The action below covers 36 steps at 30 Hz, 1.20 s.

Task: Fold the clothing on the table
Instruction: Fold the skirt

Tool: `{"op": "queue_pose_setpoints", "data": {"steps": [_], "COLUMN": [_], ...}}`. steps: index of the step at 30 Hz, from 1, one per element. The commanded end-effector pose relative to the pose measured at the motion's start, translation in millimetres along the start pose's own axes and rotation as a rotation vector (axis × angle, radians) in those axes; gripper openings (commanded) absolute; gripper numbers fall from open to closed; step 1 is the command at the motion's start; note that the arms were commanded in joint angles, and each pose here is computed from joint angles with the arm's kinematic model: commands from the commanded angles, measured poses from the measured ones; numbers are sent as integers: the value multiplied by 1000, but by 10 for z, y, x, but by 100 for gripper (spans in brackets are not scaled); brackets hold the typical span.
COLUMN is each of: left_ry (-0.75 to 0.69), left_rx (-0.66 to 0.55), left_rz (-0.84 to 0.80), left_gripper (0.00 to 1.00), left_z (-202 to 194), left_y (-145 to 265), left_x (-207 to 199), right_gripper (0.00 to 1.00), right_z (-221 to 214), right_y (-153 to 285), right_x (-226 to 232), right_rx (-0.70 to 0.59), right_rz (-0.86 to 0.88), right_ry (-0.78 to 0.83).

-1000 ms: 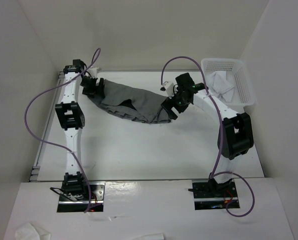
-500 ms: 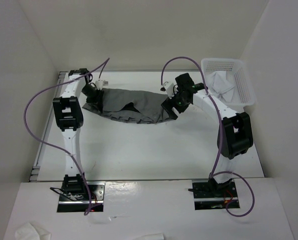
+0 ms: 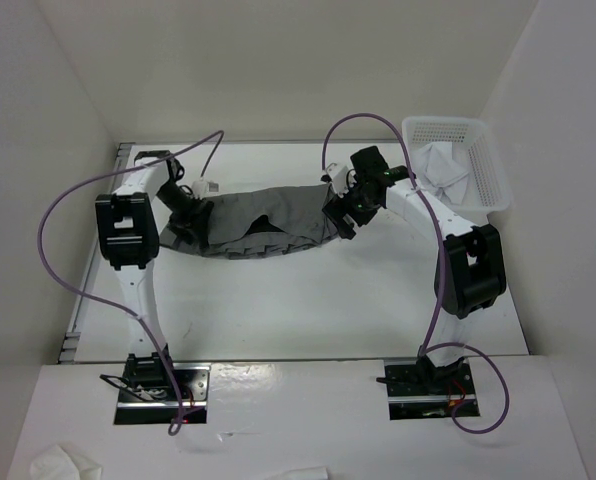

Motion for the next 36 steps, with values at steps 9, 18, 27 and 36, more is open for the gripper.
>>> {"op": "queue_pose_setpoints", "data": {"steps": [9,18,27,36], "left_ry": [-68,59,35,47], "left_rx": [-358,-421,-481,-492], "left_rz": [175,-89,-61,28], "left_gripper": [100,98,97,97], "left_z": [53,-4,202,223], "left_y": [1322,639,555,741], "left_x": [-280,224,415,561], "right_gripper": [99,99,99,99], "right_z": [161,142,47,26], "right_y": [99,102,83,100], "right_x": [-35,-28,-35,-36], "right_rx": [-62,-52,-24,-21], "right_rz": [-8,-5,-25,-33], "right_ry": [-9,-11,-16,-16]}}
Point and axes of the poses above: each gripper's point midway between its finger pads, its own y axis back along the fingers, its own x axis along the line the jaws close on, z = x × y, the point moved 6 cm from there along y, back along the fingers, and after that the axes turned 8 degrees about -y, right-handed, at the moved point
